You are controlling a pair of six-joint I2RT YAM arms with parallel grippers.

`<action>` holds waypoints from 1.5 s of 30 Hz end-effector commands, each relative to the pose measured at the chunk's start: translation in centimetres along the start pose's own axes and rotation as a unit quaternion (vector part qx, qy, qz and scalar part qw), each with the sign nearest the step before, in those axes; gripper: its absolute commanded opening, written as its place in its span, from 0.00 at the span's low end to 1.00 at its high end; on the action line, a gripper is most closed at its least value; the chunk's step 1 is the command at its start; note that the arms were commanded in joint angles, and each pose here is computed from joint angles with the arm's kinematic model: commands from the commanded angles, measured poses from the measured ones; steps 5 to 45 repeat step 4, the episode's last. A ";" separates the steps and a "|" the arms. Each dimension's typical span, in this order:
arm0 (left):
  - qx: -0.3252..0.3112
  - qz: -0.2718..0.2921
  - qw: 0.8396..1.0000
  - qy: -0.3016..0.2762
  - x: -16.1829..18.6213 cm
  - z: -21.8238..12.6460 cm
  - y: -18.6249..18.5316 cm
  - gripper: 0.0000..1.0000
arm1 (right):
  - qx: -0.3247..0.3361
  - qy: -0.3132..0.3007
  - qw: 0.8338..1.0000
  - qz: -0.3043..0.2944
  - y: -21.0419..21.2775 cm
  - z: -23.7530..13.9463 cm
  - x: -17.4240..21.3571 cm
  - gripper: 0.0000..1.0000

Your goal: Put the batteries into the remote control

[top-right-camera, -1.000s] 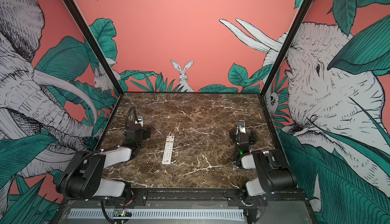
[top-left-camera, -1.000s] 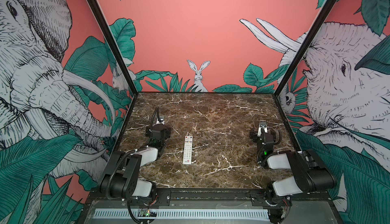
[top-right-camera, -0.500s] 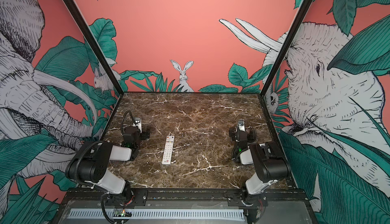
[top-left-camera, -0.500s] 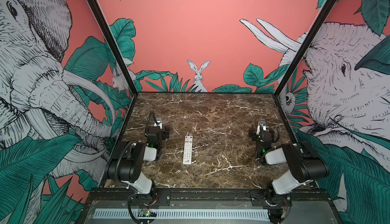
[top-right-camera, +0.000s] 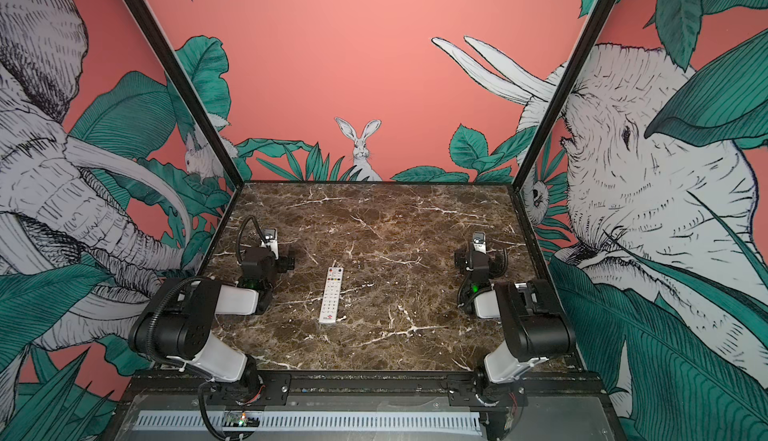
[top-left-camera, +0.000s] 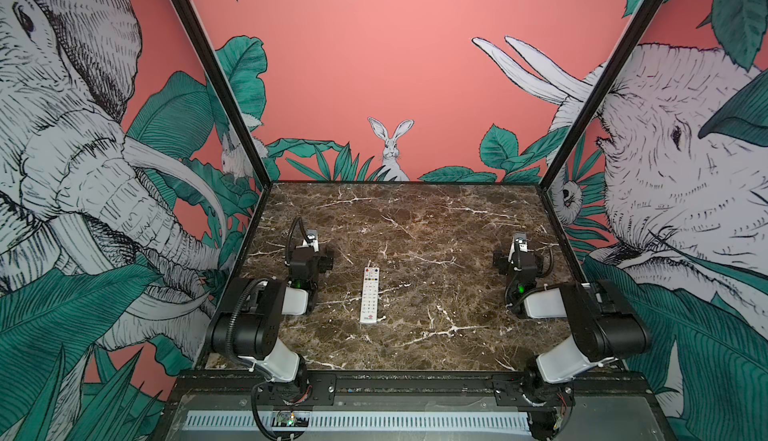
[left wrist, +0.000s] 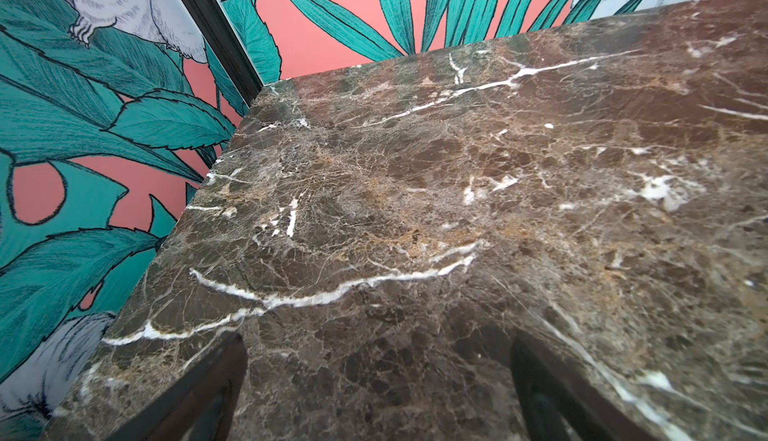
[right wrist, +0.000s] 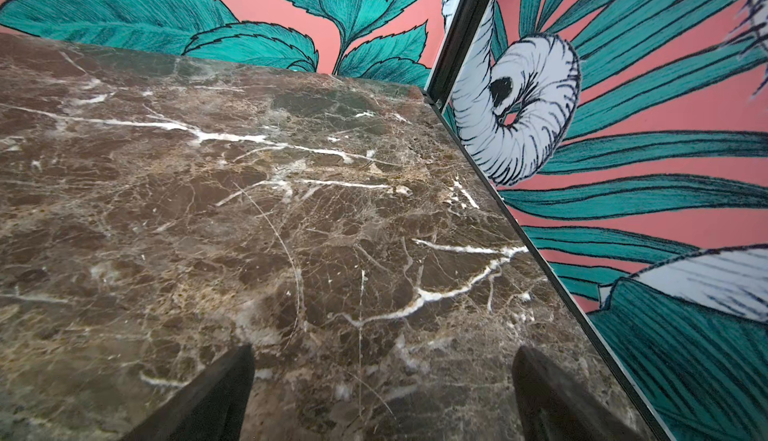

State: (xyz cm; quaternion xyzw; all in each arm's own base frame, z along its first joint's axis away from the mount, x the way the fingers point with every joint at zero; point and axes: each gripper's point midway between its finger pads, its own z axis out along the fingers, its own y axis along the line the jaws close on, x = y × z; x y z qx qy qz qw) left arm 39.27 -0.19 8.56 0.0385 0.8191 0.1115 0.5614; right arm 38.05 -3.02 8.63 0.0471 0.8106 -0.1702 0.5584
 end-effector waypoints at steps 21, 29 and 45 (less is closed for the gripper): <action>0.002 -0.008 1.000 -0.016 -1.3 0.1 0.2 1.00 | 0.007 -0.023 1.000 0.019 -0.4 0.0 -1.5 0.99; 0.002 -0.008 1.000 -0.016 -1.3 0.1 0.2 1.00 | 0.007 -0.023 1.000 0.019 -0.4 0.0 -1.5 0.99; 0.002 -0.008 1.000 -0.016 -1.3 0.1 0.2 1.00 | 0.007 -0.023 1.000 0.019 -0.4 0.0 -1.5 0.99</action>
